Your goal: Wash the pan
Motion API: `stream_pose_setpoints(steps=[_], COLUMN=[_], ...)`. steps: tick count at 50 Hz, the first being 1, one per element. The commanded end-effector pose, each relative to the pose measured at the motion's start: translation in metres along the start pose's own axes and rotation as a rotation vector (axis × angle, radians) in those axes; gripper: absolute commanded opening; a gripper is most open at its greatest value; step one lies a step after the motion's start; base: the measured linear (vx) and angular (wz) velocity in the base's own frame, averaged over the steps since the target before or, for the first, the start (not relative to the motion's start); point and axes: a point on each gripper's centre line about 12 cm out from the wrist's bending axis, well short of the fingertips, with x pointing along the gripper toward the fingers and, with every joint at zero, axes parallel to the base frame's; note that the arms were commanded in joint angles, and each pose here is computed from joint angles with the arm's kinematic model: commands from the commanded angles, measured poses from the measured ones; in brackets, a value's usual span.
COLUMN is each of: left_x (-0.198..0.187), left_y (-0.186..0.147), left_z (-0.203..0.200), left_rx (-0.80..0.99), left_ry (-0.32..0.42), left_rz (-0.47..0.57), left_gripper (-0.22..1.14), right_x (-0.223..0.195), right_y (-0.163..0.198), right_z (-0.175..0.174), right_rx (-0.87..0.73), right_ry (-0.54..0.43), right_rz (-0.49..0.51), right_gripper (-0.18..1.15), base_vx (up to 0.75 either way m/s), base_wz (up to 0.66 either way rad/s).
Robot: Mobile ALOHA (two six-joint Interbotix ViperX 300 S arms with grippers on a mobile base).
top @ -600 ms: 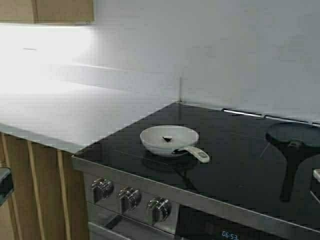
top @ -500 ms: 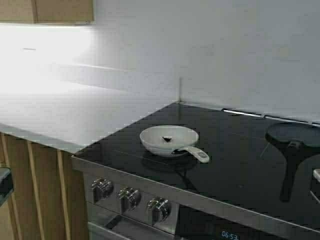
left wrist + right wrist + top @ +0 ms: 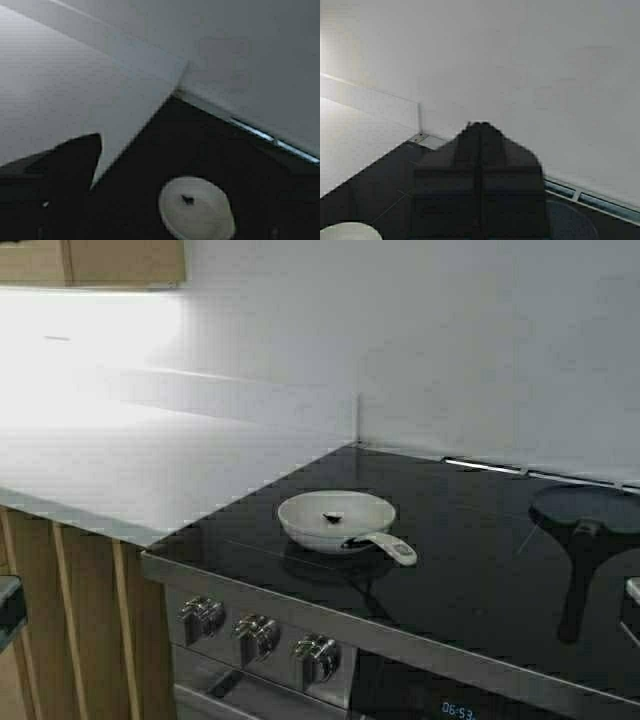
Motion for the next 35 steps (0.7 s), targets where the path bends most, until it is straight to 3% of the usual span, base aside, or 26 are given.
stream_pose_setpoints(steps=[1, 35], left_x=[0.019, 0.091], left_y=[-0.015, -0.019], left_z=[-0.019, -0.166], left_rx=[-0.049, -0.548], left_ry=[0.046, 0.296], left_rz=[-0.075, -0.281], left_gripper=[0.99, 0.99], right_x=[0.002, 0.004], right_y=[0.001, 0.001], right_z=[0.003, -0.004], right_rx=[-0.001, -0.004], right_ry=[-0.011, 0.017], right_rz=[0.003, 0.004], right_gripper=[0.07, 0.07], base_vx=[0.00, 0.00], base_wz=[0.00, 0.00])
